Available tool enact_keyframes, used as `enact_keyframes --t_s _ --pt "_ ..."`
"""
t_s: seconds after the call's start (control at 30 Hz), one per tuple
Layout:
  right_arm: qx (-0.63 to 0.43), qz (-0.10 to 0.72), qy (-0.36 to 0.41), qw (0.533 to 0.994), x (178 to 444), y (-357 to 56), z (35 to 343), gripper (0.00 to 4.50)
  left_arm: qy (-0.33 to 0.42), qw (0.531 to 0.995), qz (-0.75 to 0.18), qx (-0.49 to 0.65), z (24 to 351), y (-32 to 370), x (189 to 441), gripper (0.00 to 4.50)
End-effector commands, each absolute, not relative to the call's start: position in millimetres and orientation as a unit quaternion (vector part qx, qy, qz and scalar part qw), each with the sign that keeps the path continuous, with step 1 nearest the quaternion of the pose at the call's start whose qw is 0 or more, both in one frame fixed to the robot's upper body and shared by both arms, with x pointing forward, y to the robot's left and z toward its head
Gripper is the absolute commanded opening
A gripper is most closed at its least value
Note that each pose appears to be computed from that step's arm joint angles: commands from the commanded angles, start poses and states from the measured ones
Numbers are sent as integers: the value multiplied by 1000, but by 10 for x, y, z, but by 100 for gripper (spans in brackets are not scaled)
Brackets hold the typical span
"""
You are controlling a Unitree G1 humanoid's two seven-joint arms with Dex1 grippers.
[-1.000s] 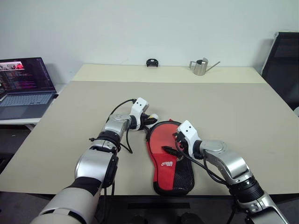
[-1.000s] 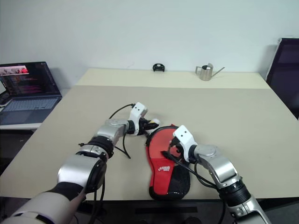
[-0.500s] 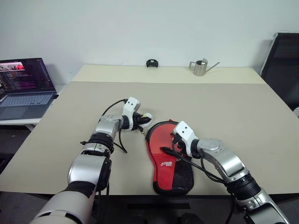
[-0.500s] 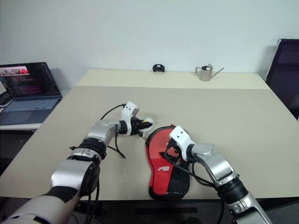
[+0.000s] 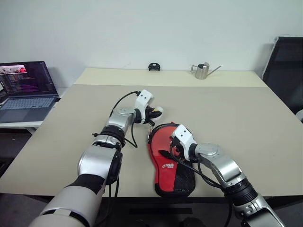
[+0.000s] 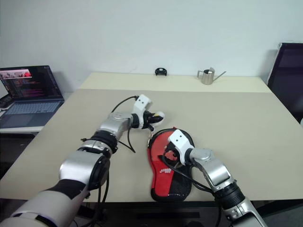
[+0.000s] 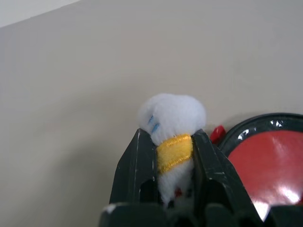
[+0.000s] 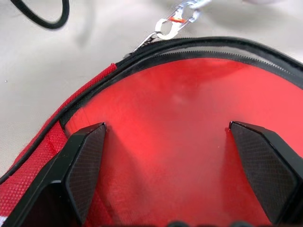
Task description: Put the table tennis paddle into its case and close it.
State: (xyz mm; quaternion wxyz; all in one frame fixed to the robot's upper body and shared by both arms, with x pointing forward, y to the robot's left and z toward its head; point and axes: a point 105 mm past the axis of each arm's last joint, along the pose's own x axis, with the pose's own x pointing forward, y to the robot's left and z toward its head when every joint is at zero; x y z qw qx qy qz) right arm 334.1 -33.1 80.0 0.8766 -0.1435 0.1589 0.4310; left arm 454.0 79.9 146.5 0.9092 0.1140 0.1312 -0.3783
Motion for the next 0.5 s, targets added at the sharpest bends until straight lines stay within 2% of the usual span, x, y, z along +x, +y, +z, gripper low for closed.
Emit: enact_keyframes --t_s 0.03,0.5 --pt "-144 404 267 863 3232 -511 236 450 68 921 -354 147 1858 716 4654 46" --pt "-132 386 294 864 3082 -603 125 450 27 932 -300 201 1887 364 4707 46"
